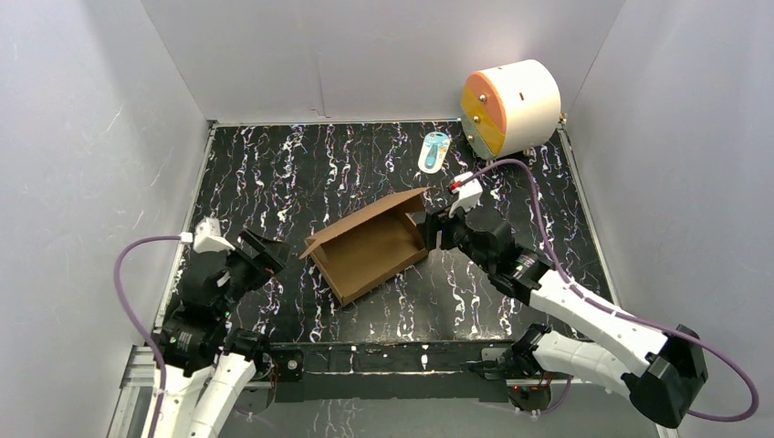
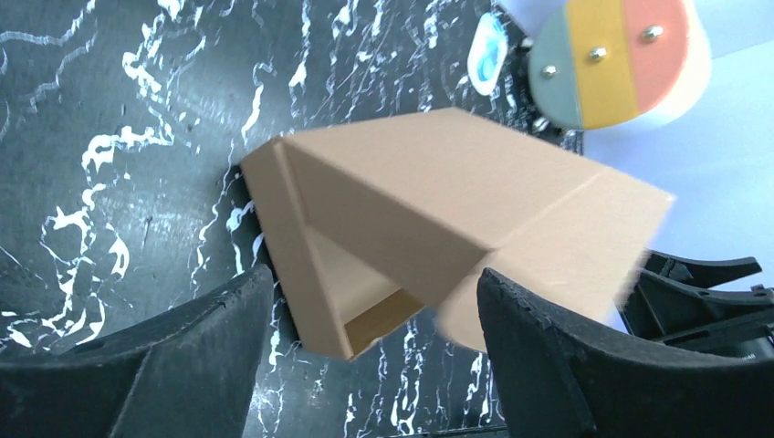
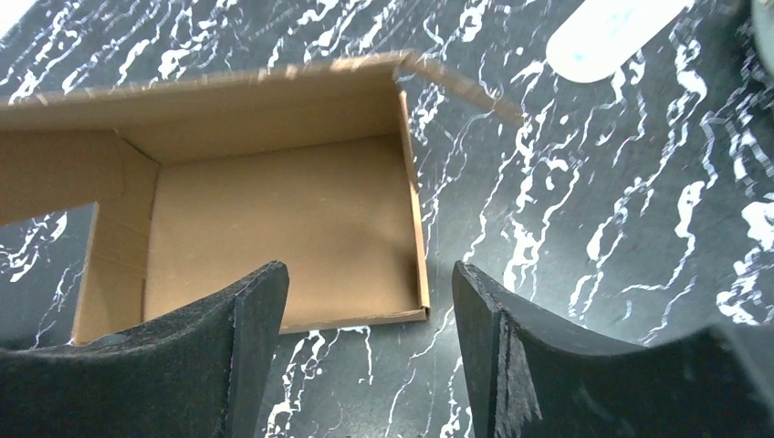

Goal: Fold the paper box

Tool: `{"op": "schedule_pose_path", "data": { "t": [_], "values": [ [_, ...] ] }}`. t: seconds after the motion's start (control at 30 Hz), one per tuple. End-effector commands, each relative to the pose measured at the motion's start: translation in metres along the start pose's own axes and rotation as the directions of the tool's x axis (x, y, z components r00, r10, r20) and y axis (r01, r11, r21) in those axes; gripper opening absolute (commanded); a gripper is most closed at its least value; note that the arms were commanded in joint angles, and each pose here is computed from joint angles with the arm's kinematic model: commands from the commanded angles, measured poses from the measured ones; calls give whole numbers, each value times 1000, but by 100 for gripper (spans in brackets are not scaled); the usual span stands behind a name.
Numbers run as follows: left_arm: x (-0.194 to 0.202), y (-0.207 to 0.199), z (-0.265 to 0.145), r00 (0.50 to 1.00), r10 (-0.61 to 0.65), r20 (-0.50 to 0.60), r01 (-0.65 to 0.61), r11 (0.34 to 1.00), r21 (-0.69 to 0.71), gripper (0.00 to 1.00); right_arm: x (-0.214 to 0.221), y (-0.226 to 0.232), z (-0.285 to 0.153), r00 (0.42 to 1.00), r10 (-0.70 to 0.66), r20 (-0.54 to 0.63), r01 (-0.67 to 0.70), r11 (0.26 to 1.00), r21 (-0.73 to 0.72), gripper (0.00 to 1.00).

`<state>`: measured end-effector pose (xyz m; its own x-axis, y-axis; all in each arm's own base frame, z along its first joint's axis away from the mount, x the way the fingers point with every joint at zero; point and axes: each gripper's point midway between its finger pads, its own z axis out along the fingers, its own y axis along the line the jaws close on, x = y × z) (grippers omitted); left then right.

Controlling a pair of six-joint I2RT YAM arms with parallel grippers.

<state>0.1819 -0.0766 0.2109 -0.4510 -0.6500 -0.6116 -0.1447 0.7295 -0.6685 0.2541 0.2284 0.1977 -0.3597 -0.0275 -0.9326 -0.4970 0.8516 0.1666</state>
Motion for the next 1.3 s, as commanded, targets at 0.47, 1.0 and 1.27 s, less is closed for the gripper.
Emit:
{"op": "schedule_pose_path", "data": {
  "t": [0.47, 1.0, 1.27],
  "values": [
    [-35, -112, -6, 966, 242, -86, -201, 922, 330, 80, -134, 41, -26, 978, -165, 127, 180, 976, -119, 79],
    [36, -89, 33, 886, 242, -396, -86, 924, 372, 67, -61, 42, 17, 971, -214, -111, 195, 968, -160, 70],
    [75, -53, 44, 836, 199, -511, -54, 957, 286, 64, -11, 30, 12, 956, -201, -213, 170, 974, -152, 69]
  ]
}}
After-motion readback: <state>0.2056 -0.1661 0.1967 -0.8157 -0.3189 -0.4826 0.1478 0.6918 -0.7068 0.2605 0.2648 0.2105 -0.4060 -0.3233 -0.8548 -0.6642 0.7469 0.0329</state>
